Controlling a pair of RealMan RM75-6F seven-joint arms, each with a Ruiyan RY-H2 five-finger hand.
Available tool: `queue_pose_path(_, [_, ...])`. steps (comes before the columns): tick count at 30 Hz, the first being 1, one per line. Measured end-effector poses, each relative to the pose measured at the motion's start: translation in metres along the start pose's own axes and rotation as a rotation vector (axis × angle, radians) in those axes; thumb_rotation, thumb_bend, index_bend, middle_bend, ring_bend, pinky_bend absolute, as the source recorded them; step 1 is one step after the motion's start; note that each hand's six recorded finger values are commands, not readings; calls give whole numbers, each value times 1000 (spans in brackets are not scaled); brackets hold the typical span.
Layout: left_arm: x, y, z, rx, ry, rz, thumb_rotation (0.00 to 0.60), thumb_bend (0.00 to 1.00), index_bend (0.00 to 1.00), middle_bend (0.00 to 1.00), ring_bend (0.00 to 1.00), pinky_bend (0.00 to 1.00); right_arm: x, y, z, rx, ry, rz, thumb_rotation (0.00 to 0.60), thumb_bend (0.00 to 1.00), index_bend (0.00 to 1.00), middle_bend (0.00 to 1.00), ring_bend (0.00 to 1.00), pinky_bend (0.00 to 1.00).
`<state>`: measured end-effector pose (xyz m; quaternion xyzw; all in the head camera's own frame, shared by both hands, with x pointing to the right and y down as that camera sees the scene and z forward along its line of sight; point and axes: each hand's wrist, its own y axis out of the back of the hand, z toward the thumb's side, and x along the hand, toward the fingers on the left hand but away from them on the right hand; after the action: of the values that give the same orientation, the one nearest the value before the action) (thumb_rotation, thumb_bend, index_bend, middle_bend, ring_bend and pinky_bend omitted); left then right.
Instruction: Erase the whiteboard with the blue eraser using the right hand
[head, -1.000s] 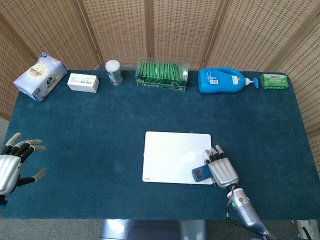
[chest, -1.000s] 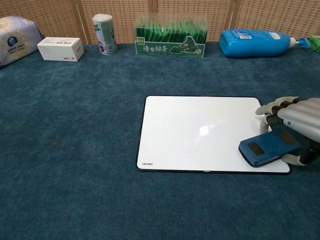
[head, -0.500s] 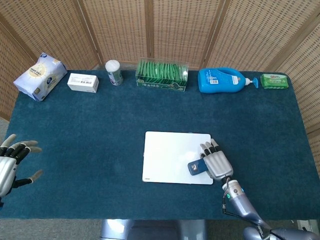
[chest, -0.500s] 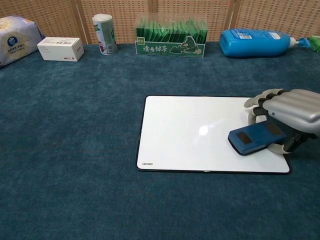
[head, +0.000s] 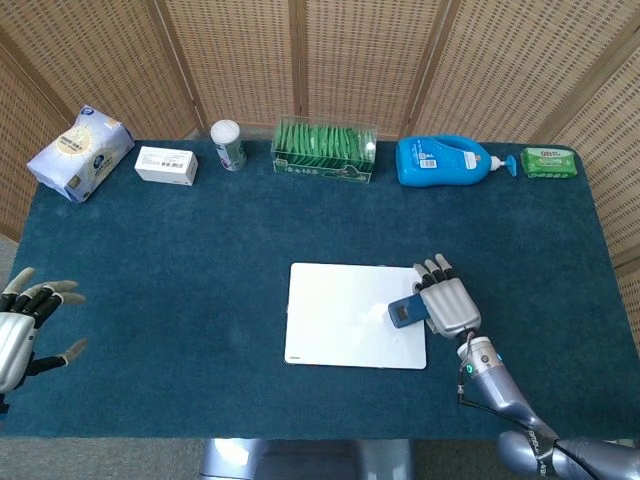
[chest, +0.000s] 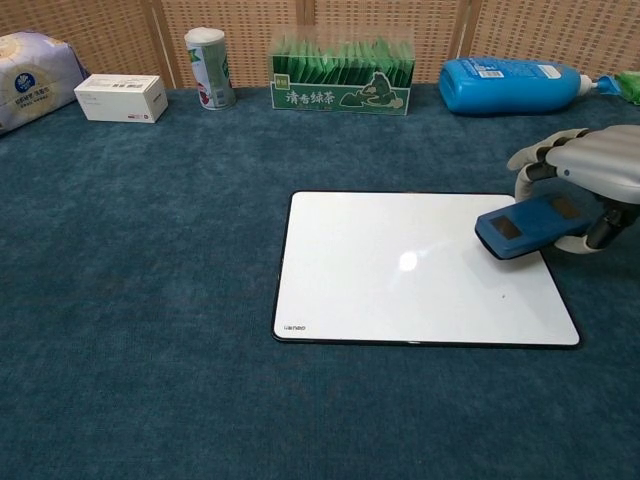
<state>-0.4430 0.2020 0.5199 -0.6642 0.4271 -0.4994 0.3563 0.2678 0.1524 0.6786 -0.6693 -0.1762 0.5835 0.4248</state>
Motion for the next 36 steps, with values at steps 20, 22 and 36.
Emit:
queue_pose_path(20, [2,-6,4,6,1,-19,600,263,356,284,262,78,29,-20,-70,-59,-174,24,600,402,752,128,0,0])
queue_pose_path(22, [3,-5,5,5,0,-17,600,262,356,284,262,78,31,-21,-74,-65,-184,24,600,403,753,128,0,0])
queue_pose_path(36, [4,-8,9,0,-7,-27,600,263,356,284,262,78,30,-30,-22,-80,-76,33,600,400,752,128,0,0])
